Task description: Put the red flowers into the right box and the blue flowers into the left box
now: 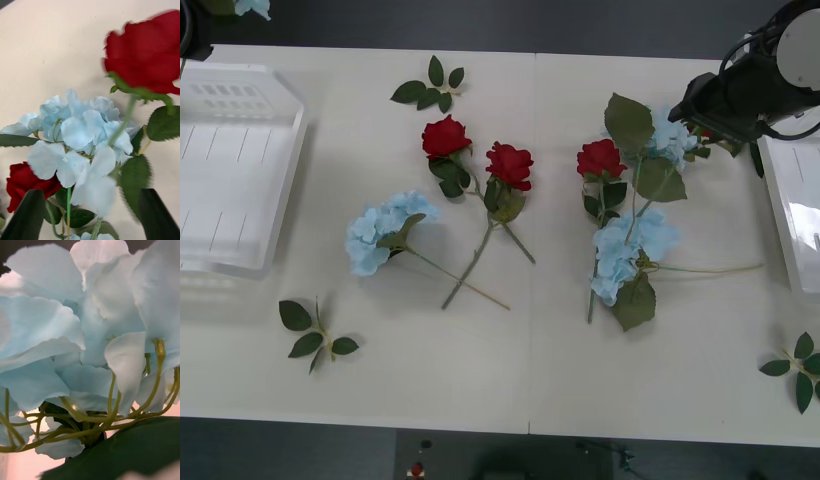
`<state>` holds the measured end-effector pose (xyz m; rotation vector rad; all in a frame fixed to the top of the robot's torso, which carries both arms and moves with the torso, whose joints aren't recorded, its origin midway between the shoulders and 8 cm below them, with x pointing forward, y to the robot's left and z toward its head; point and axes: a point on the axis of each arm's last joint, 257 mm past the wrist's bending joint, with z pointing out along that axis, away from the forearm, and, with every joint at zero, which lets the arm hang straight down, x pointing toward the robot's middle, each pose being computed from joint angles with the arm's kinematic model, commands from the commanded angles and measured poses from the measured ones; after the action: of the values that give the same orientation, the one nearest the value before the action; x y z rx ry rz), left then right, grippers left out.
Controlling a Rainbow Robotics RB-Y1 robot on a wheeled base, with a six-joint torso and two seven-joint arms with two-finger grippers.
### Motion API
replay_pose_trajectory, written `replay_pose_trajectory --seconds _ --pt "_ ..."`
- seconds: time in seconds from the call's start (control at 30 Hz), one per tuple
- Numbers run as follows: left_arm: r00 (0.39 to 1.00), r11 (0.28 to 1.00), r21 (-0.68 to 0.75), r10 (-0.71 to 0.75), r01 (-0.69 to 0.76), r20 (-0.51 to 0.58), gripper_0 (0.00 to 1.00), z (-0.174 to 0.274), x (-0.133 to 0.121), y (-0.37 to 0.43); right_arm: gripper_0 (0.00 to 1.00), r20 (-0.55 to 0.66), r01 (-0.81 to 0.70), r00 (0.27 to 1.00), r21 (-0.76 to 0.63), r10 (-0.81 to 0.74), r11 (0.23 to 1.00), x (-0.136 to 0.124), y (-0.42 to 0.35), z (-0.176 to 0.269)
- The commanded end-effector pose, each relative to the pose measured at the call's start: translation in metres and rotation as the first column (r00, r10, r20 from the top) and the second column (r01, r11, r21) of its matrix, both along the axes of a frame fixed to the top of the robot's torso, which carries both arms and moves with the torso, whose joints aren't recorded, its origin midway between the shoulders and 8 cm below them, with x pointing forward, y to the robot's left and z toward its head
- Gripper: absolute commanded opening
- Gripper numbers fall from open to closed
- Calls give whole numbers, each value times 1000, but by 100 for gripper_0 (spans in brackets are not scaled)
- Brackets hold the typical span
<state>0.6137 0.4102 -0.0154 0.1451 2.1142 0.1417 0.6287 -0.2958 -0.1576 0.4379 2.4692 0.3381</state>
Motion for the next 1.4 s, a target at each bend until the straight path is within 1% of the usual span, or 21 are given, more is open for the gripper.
replay_pose_trajectory --seconds 0.03,0.2,0.37,0.4,0.43,0.47,0.53,0.7,0.83,0.97,1.1,1.23,1.3,1.33,1.4 --pt "1000 998 68 -15 13 18 0 -19 -26 51 100 6 -17 1000 -114 18 993 0 -24 -8" --pt "998 992 124 -25 19 50 0 -40 -47 83 100 -27 -30 999 -266 24 963 -8 -50 -36" --pt "999 989 146 -16 10 39 0 -46 -54 95 100 -58 -25 998 -298 8 954 -15 -62 -53" --pt "999 989 151 -15 8 39 5 -46 -54 96 100 -69 -16 998 -295 -5 956 -17 -64 -59" --pt "999 989 151 -15 8 41 34 -45 -53 96 100 -74 0 997 -286 -22 958 -18 -66 -61" --pt "999 989 148 -15 8 41 75 -45 -53 96 100 -82 34 995 -262 -58 965 -19 -67 -67" --pt "999 989 146 -15 9 40 99 -46 -54 95 100 -87 83 991 -230 -106 970 -20 -68 -73" --pt "999 990 138 -19 13 41 100 -45 -53 93 100 -91 222 968 -142 -236 965 -16 -67 -88" --pt "998 996 65 -57 55 27 100 -51 -55 74 100 -88 305 947 -62 -310 950 -8 -55 -99" --pt "992 992 -7 -126 126 -21 100 -56 -65 39 100 -78 350 934 0 -349 937 -2 -44 -108" --pt "984 977 -159 -156 141 -90 100 -68 -81 -10 100 -63 358 932 11 -357 934 2 -40 -114" --pt "976 949 -309 -123 62 -180 100 -81 -100 -47 100 -54 357 932 -16 -357 934 2 -42 -118" --pt "970 942 -334 -102 23 -219 100 -84 -109 -60 65 -51 357 932 -31 -359 933 2 -43 -122" --pt "967 940 -342 -87 -1 -240 100 -85 -115 -67 44 -51 359 931 -37 -361 933 2 -43 -123" --pt "961 934 -355 -63 -39 -271 100 -85 -125 -80 26 -51 359 931 -45 -361 932 2 -43 -126"
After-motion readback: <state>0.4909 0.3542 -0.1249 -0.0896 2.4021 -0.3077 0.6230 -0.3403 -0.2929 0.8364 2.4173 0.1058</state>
